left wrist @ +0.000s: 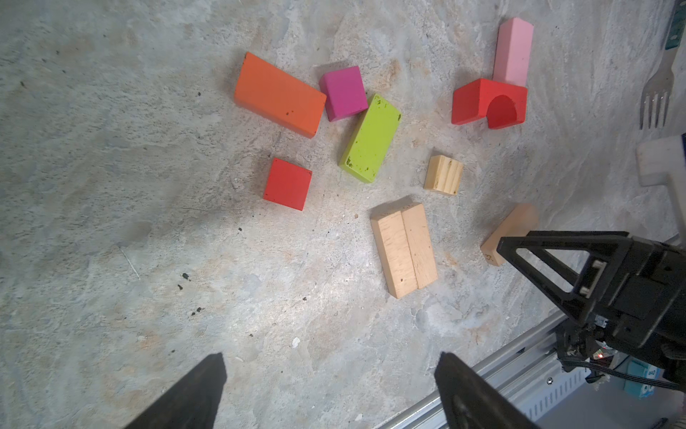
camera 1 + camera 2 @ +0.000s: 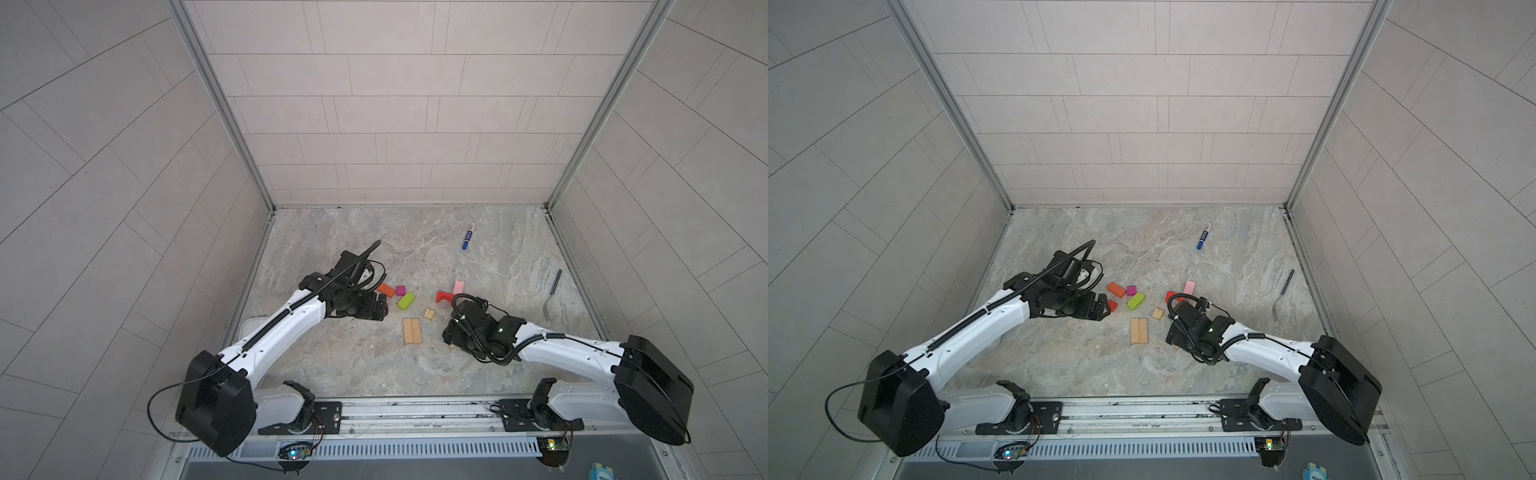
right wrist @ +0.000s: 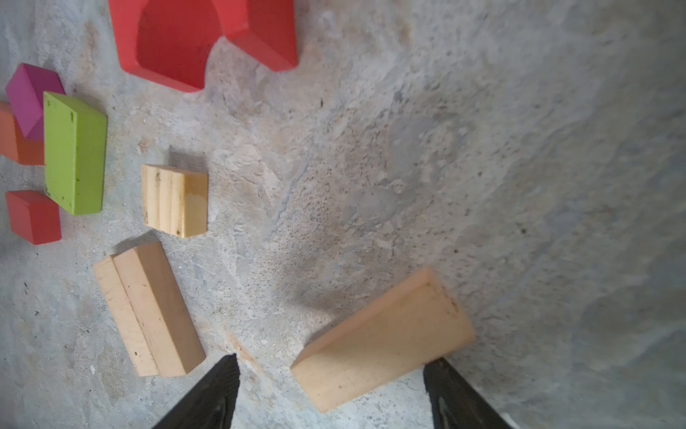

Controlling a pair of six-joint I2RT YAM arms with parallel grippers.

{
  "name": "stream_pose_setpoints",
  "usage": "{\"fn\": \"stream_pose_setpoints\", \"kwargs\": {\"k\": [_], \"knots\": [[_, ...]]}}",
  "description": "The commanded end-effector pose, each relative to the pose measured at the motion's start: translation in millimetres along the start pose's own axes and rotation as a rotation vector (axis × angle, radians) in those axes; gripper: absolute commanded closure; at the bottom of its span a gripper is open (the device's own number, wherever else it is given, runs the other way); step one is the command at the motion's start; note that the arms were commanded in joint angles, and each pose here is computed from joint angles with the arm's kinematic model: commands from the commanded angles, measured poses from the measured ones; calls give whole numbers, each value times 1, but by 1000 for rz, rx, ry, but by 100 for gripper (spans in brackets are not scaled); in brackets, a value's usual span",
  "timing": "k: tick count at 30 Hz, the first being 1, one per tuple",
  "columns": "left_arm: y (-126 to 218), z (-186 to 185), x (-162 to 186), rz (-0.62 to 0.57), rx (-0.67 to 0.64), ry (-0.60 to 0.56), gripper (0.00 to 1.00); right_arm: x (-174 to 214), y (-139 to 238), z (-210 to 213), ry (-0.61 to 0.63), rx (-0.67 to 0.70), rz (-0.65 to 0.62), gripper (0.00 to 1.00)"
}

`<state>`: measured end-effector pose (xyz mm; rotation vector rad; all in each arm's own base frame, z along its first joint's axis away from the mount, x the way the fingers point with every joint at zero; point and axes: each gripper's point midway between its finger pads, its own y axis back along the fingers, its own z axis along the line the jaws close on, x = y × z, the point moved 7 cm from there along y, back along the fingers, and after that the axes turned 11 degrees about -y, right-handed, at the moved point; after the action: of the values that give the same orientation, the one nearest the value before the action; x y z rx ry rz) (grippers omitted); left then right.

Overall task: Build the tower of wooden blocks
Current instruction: 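Carry plank 58 with the right gripper toward the upright plank pair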

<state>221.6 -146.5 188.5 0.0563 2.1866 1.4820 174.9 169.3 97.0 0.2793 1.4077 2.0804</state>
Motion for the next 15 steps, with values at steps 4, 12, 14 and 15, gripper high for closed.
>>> {"fn": "stream_pose_setpoints", "kwargs": {"k": [4,12,14,15], "knots": [[3,2,3,-3,-6,-5,5,-6,-7,4,-1,43,-35,29],[4,3,3,-5,-12,-5,5,-14,-5,8,111,136,-79,50],[4,2,3,-6,-11,-5,5,-16,-4,6,140,161,-90,54],[3,2,3,-4,-10,-6,5,-17,-4,6,155,172,-94,56]]}}
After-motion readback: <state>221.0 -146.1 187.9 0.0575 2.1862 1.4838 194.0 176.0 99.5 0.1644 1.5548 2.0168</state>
